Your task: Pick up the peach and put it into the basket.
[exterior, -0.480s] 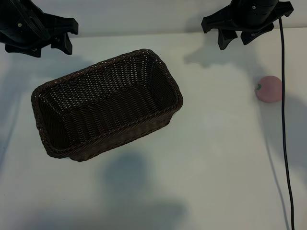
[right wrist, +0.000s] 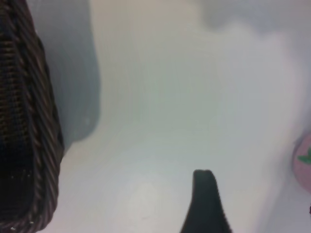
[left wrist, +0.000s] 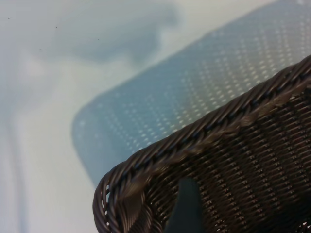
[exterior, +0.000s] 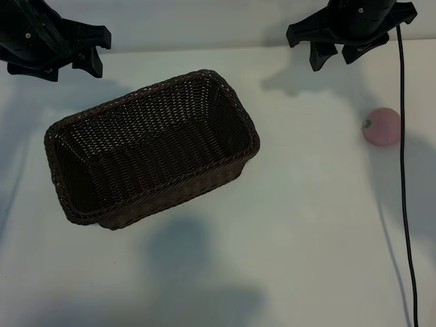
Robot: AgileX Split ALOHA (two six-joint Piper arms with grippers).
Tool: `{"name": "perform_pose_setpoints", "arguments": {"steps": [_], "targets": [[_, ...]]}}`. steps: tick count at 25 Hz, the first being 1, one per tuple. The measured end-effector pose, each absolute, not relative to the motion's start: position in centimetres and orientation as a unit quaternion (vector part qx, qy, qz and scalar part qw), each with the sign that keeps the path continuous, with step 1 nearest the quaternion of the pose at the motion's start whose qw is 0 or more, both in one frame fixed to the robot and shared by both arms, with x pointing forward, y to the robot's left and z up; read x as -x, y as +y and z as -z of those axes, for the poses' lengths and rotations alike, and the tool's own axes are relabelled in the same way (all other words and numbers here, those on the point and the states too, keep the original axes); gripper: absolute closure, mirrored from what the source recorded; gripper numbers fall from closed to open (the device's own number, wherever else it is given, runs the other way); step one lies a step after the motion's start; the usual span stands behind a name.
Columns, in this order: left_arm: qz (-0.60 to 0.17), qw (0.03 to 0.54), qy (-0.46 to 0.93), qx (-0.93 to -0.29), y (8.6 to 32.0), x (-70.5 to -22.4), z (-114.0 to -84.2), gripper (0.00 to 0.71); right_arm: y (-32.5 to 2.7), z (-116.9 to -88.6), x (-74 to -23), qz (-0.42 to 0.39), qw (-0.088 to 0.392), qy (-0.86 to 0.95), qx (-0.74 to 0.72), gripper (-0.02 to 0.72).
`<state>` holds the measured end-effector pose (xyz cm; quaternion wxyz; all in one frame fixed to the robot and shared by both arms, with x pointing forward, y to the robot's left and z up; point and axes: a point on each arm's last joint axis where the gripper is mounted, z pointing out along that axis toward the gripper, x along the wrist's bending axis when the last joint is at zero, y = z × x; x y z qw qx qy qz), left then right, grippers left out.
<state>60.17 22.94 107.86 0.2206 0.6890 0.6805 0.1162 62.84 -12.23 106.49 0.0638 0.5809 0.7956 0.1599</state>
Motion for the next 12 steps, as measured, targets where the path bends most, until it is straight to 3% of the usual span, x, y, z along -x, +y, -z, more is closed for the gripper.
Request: {"name": "perform_pose_setpoints", "arguments": {"steps": [12], "targets": [[-0.117,0.222,0.68,-0.689,22.94,-60.2,-107.88,0.122,-12.24,-106.48,-62.81,-0.159,0.063,0.796,-0.581,0.208]]}}
